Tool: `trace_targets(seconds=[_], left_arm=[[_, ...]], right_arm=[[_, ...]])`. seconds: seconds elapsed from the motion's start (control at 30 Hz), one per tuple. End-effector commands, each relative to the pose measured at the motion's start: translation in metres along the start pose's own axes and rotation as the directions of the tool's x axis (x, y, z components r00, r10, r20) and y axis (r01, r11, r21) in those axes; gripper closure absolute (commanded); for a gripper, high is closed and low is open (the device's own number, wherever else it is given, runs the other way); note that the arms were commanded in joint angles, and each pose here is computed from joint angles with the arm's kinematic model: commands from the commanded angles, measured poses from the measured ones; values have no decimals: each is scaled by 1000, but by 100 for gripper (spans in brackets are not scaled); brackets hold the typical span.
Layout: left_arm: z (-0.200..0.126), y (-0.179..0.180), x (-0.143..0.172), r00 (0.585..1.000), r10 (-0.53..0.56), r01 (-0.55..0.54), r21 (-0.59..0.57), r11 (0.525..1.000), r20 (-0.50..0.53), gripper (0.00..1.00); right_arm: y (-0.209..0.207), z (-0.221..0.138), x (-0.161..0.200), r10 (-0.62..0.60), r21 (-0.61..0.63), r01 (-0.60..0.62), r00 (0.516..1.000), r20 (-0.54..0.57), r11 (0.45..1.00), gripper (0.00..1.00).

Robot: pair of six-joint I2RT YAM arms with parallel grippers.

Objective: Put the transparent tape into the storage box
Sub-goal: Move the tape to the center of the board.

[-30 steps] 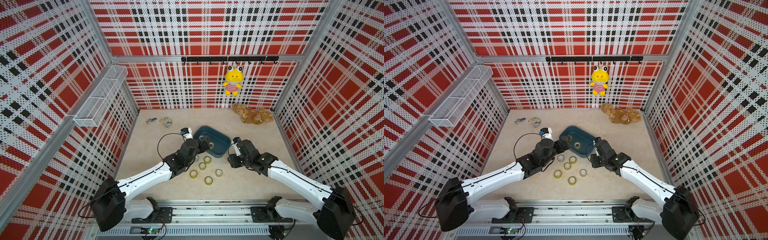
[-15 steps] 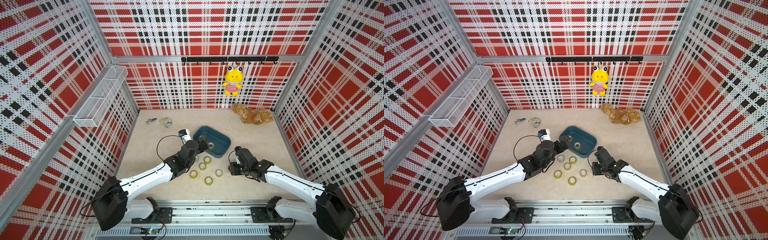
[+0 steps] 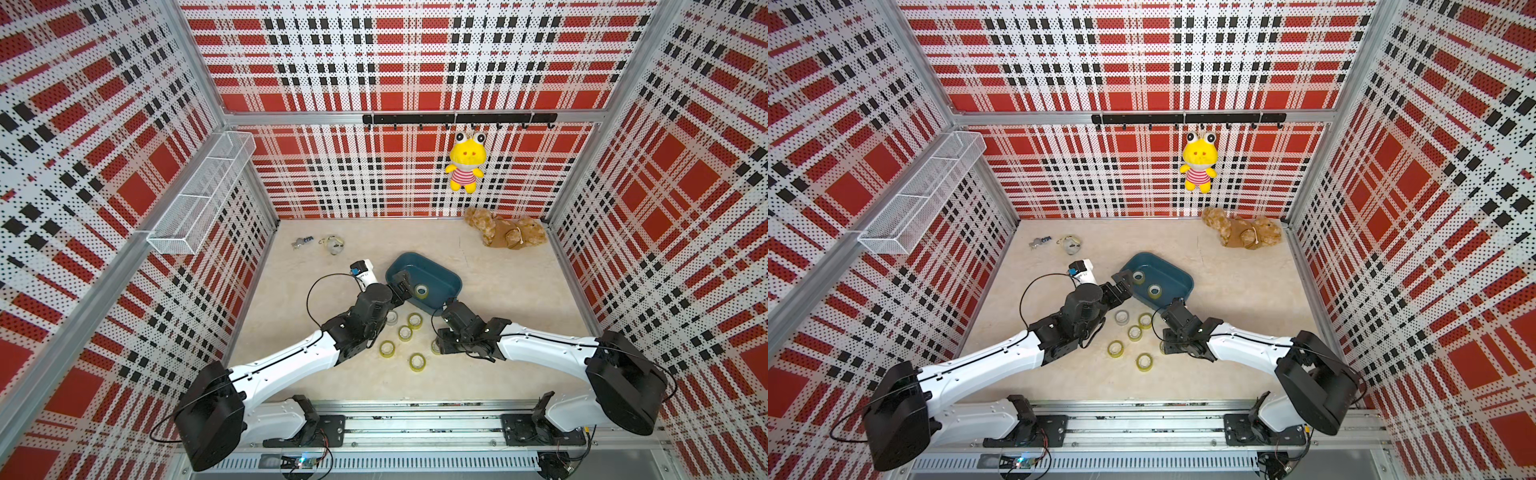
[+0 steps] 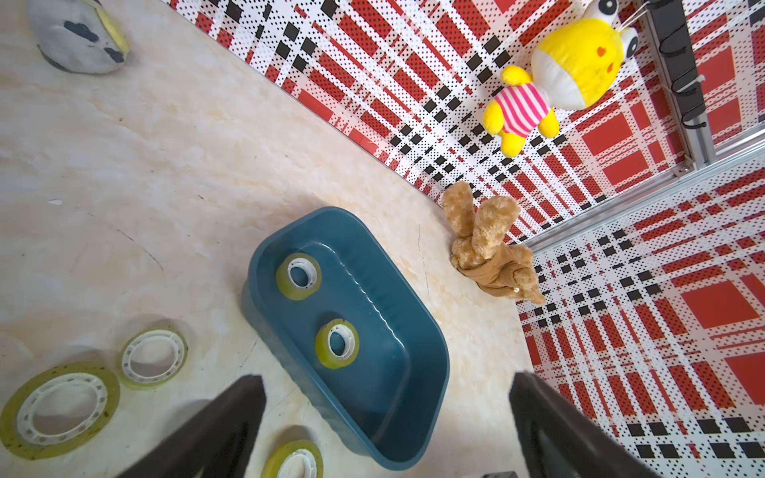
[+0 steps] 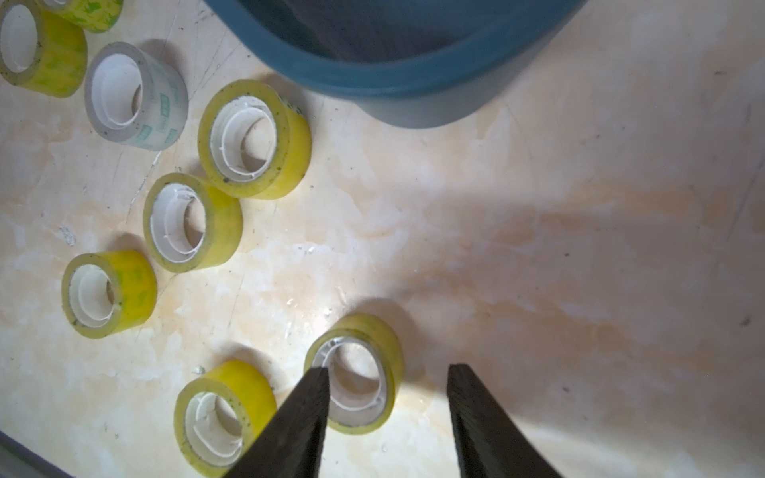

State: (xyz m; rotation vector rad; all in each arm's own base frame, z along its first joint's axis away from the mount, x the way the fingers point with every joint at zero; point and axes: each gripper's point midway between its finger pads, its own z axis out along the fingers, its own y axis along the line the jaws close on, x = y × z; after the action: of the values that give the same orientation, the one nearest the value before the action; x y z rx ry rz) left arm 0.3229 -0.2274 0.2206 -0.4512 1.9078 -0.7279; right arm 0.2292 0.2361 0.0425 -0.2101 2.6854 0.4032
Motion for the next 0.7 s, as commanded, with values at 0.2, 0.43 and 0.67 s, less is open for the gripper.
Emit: trace_targets(seconds=[0.2, 0.43, 0.67], left_arm=[[-1, -14, -5, 1000, 7, -7, 31, 999, -4, 1], [7, -18, 5, 999, 21, -20, 31, 999, -34, 1], [11, -25, 10, 998, 35, -33, 35, 999, -44, 0]], right_arm=[[-26, 11, 16, -14, 135, 19, 999, -36, 991, 46], [-70, -12, 18, -42, 341, 47, 999, -24, 939, 43], [-92, -41, 13, -4, 359, -3, 1000, 19, 933, 42]])
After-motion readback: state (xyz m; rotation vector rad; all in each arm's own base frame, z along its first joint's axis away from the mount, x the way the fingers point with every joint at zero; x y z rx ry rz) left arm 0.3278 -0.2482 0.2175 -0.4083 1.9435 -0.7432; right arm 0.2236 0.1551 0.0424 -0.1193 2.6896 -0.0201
